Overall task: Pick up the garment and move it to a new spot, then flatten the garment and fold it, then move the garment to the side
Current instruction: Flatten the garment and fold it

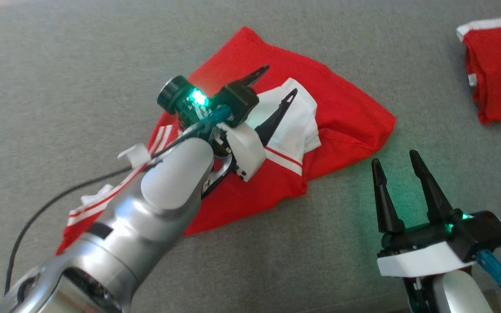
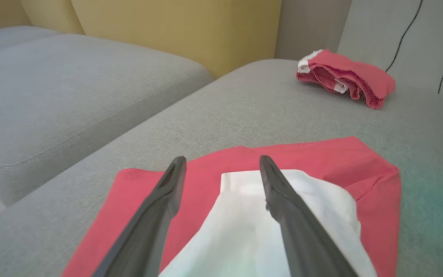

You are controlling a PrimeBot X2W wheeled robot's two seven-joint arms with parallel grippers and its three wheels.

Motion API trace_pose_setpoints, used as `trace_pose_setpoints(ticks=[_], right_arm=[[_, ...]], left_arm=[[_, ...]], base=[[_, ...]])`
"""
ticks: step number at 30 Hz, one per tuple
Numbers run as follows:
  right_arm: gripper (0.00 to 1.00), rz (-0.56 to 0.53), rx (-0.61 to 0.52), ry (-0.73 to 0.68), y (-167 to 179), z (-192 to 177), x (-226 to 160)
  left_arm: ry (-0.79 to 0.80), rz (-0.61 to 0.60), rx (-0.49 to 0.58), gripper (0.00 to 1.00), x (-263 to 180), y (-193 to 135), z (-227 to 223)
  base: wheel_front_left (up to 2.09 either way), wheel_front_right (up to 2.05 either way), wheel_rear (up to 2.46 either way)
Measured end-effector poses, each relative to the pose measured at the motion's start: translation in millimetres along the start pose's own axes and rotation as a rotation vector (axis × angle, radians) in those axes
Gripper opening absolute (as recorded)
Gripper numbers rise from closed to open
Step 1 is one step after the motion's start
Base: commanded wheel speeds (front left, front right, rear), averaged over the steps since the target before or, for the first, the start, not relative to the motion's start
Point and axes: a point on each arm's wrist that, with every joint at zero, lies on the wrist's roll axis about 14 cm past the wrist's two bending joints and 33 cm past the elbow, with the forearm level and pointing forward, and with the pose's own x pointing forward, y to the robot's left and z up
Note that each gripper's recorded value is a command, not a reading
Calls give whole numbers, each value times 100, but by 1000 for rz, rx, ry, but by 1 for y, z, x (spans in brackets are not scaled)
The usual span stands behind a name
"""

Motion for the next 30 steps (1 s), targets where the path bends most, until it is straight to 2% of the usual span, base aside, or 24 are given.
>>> trace_pose_setpoints(ticks=[4, 12, 15, 16, 17, 20, 30], right_arm=[[100, -27, -5, 27, -9, -8, 2], [100, -56, -17, 41, -19, -12, 3], [100, -64, -12, 39, -21, -11, 1], [100, -64, -12, 38, -21, -10, 1], [100, -64, -12, 37, -21, -10, 1], [100, -62, -12, 34, -21, -9, 2], [100, -58, -12, 22, -19, -6, 2]], left_arm=[[63, -53, -5, 100, 18, -6, -18], [173, -27, 28, 100, 38, 4, -45], [221, -71, 34, 98, 36, -7, -54], [221, -81, 31, 82, 36, -10, -54], [218, -91, 29, 49, 36, -12, -53], [196, -101, 43, 2, 36, -16, -50], [112, -108, 130, 0, 37, -17, -28]], base=[[0, 0, 0], [0, 0, 0], [0, 0, 0], [0, 0, 0], [0, 0, 0], [0, 0, 0], [0, 0, 0]])
